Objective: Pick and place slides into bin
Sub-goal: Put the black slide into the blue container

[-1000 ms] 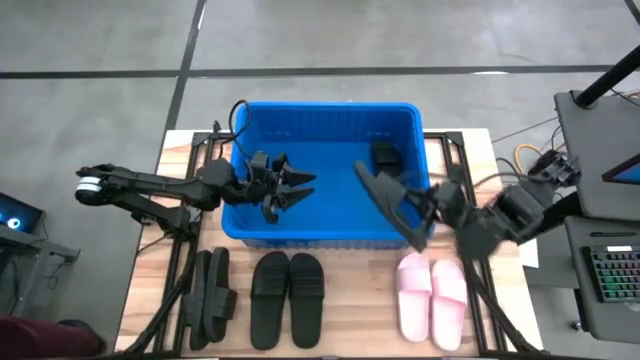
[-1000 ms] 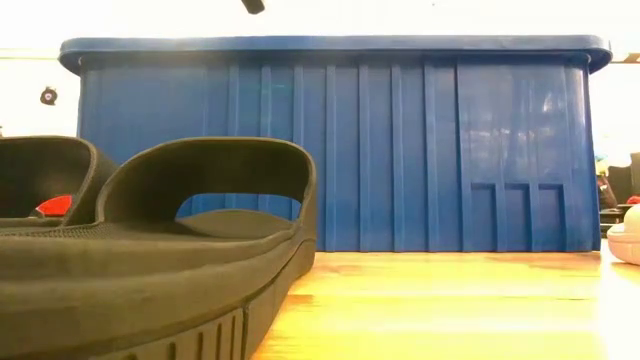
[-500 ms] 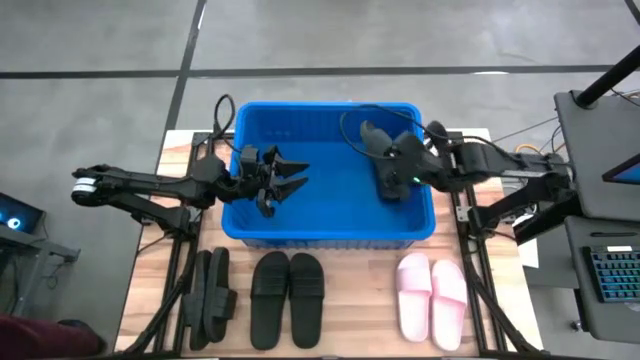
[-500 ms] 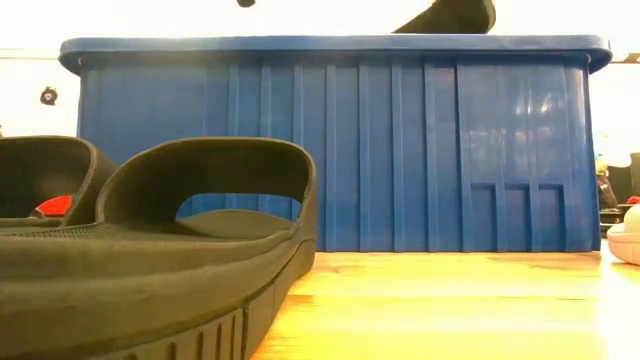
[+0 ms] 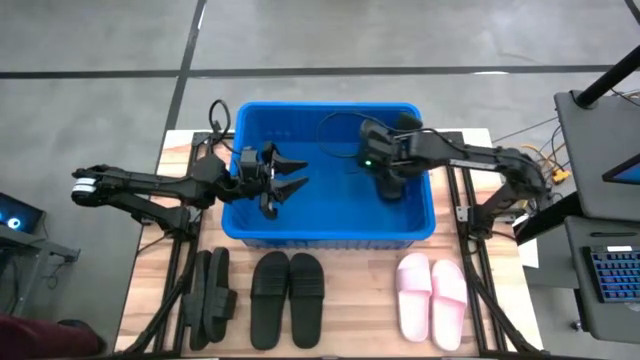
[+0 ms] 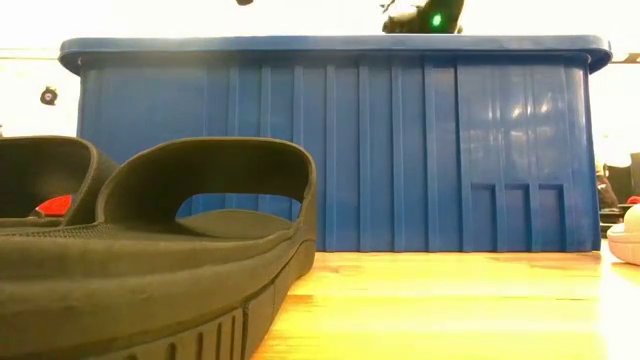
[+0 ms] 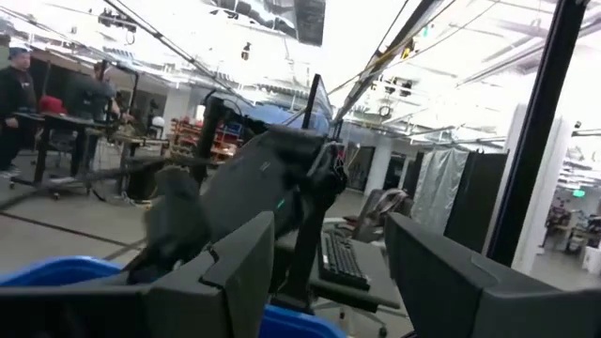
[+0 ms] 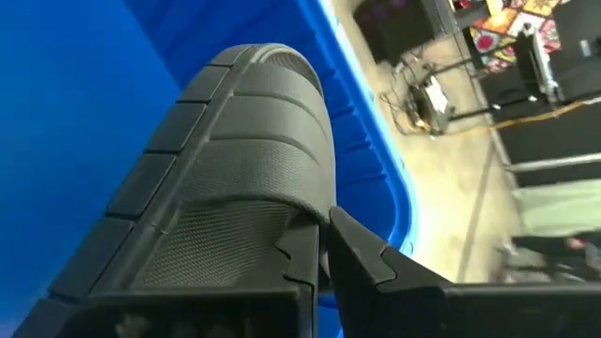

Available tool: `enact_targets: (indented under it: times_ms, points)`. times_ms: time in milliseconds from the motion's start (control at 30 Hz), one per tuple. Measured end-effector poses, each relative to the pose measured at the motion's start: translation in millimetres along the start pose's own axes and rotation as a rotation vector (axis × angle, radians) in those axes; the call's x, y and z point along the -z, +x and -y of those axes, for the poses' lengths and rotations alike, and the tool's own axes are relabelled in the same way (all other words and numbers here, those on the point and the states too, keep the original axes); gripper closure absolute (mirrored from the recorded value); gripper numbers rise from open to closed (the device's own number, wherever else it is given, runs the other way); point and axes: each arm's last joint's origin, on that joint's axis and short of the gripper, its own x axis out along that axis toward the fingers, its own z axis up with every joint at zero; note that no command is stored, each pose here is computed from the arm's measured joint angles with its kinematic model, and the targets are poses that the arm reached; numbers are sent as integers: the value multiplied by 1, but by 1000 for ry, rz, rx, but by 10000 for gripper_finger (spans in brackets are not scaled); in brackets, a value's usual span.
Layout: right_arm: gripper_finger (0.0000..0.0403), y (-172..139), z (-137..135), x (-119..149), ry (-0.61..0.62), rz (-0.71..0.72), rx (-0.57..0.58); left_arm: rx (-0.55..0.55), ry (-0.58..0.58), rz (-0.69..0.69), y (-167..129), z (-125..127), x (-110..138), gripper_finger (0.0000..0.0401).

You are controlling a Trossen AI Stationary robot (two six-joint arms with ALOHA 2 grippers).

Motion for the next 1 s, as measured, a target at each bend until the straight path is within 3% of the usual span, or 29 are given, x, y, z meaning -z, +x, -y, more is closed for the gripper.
enact_targets:
  times_ms: [233,467,733,1000]
  points:
    - [392,41,-19,0,-100,-184,58,0,1,0,0,0,0,212]
    - [392,74,-38,-2,-169,-266,118,-1,-1,1,0,0,0,212]
    - [392,94,-54,3,-242,-321,161,-8,-6,2,0,0,0,212]
    - [392,110,-71,25,-269,-386,176,-10,-8,3,0,0,0,212]
